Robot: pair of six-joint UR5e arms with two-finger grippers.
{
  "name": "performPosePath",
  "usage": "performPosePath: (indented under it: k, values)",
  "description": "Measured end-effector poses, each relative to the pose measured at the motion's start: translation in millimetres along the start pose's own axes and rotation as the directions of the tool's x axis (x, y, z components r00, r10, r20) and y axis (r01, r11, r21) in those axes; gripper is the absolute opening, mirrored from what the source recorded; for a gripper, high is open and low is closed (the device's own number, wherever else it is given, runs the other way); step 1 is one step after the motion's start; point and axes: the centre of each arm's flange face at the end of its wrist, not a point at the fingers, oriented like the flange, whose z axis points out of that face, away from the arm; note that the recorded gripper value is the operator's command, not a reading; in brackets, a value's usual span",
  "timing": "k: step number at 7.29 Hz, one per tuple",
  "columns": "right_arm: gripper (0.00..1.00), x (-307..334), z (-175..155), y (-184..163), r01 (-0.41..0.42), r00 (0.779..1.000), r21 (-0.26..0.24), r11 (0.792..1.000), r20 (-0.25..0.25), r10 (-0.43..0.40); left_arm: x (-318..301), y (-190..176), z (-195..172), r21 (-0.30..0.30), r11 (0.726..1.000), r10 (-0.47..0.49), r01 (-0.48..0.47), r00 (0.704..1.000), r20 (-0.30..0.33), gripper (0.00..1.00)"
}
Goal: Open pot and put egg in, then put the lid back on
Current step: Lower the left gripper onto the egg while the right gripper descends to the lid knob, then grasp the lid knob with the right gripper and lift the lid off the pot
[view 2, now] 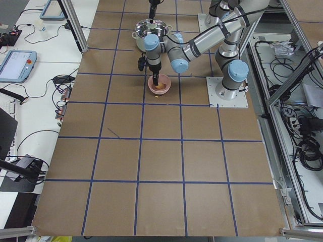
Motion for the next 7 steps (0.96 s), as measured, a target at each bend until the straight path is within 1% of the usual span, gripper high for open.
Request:
performPosePath:
  k: [1, 2, 3, 4, 5, 6, 7]
  values:
    - [1.0, 3, 4, 0, 0.039, 0.999, -0.003, 0.999, -0.006, -0.04, -2, -2, 7, 0.004, 1.0, 0.001, -0.001, 1.0, 0.005, 1.0]
    - [1.0, 6, 11, 3, 0.059, 0.998, -0.014, 0.998, -0.011, -0.059, -3, -3, 10, 0.006, 1.0, 0.002, -0.002, 1.0, 0.008, 1.0]
    - [0.9, 8, 19, 7, 0.066, 0.998, -0.024, 0.997, -0.015, -0.067, -3, -3, 12, 0.006, 1.0, 0.003, -0.003, 1.0, 0.009, 1.0]
    - [0.62, 10, 24, 9, 0.069, 0.997, -0.021, 0.997, -0.014, -0.07, -3, -4, 13, 0.005, 1.0, 0.003, -0.003, 1.0, 0.009, 1.0]
    - [0.45, 10, 25, 10, 0.072, 0.997, -0.014, 0.997, -0.011, -0.072, -3, -4, 14, 0.004, 1.0, 0.0, 0.0, 1.0, 0.009, 1.0]
    - [0.37, 10, 25, 9, 0.075, 0.997, -0.006, 0.997, -0.007, -0.075, -4, -4, 14, 0.003, 1.0, -0.009, 0.009, 1.0, 0.01, 1.0]
    - [0.32, 10, 24, 8, 0.08, 0.997, 0.0, 0.997, -0.005, -0.08, -5, -3, 14, -0.002, 1.0, -0.024, 0.024, 0.999, 0.022, 1.0]
